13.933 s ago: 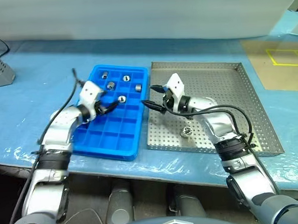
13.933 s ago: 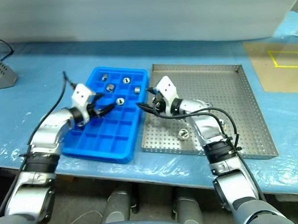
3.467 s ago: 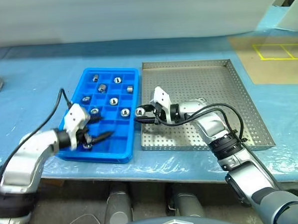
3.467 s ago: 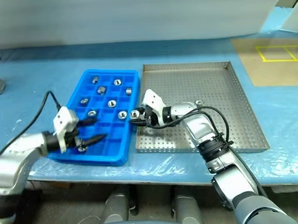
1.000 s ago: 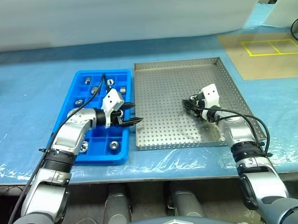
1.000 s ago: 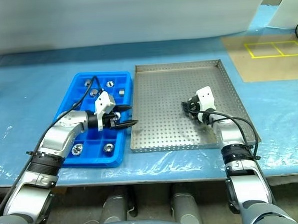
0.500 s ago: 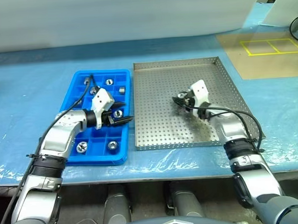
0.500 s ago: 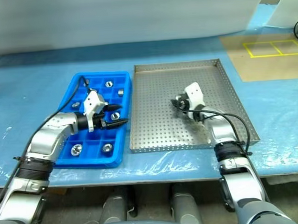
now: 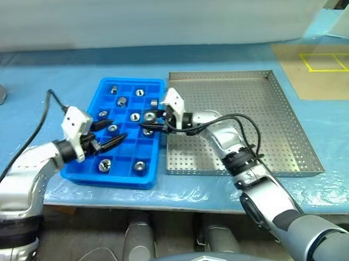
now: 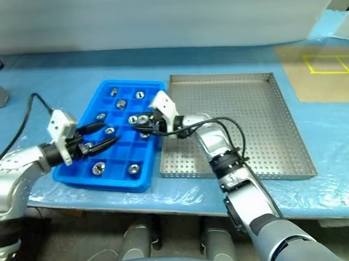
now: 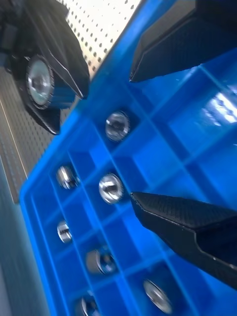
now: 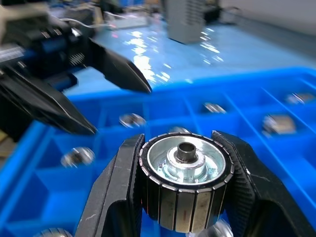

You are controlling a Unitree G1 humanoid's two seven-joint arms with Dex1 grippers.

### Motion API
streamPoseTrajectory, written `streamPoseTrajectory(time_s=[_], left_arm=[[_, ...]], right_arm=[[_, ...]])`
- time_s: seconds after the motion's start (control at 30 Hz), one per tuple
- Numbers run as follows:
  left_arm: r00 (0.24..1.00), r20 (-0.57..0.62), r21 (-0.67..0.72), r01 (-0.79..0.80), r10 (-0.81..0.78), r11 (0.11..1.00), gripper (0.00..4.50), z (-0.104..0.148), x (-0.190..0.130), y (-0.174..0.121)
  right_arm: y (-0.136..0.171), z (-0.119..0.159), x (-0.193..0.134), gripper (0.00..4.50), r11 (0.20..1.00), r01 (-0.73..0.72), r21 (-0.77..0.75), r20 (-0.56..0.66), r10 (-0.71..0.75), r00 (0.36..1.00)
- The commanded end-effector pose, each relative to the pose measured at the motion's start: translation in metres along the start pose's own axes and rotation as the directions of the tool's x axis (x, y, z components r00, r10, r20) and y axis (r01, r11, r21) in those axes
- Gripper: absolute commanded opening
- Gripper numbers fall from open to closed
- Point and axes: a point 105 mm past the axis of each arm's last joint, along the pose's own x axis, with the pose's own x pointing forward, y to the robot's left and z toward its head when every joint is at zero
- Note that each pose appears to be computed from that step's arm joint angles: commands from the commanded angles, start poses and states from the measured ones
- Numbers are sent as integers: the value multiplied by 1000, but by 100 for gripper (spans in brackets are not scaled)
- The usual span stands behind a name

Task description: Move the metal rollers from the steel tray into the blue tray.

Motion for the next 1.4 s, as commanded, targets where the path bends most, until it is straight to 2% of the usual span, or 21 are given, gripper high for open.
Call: streamPoseTrajectory(time_s=[0.03,0.17,0.43,0.67,0.7,0.8,1.0,1.13,1.23,1.3,1.4], left_arm=[[997,30,45,-66,65,997,372,14,-19,-5],[992,31,26,-126,125,992,372,11,-32,-15],[991,26,-7,-134,134,991,372,3,-28,-30],[994,30,12,-103,103,995,372,9,-18,-21],[995,30,14,-96,96,995,372,10,-17,-21],[997,26,19,-73,72,997,372,10,-12,-18],[999,26,30,-22,21,999,372,13,-1,-15],[998,38,42,41,-43,998,372,16,15,-16],[994,53,58,91,-94,994,372,18,38,-16],[993,57,61,102,-105,993,372,19,57,-14],[987,91,73,126,-133,989,372,26,83,-15]], right_arm=[[24,11,20,168,989,-135,-64,25,137,990],[35,-1,25,168,978,-196,-77,-16,195,981],[7,-22,15,168,997,-74,-31,-73,72,995],[6,-29,14,168,998,-61,-9,-66,60,996],[9,-28,13,243,997,-74,9,-56,75,996],[15,-25,10,333,992,-109,63,-33,111,993],[0,-25,2,333,999,-1,36,-43,2,999],[-23,-13,-18,333,994,110,9,-13,-110,994],[-40,5,-49,333,980,197,1,35,-197,980],[-49,12,-73,333,961,277,-9,46,-276,960],[-62,7,-109,333,906,423,-31,18,-423,906]])
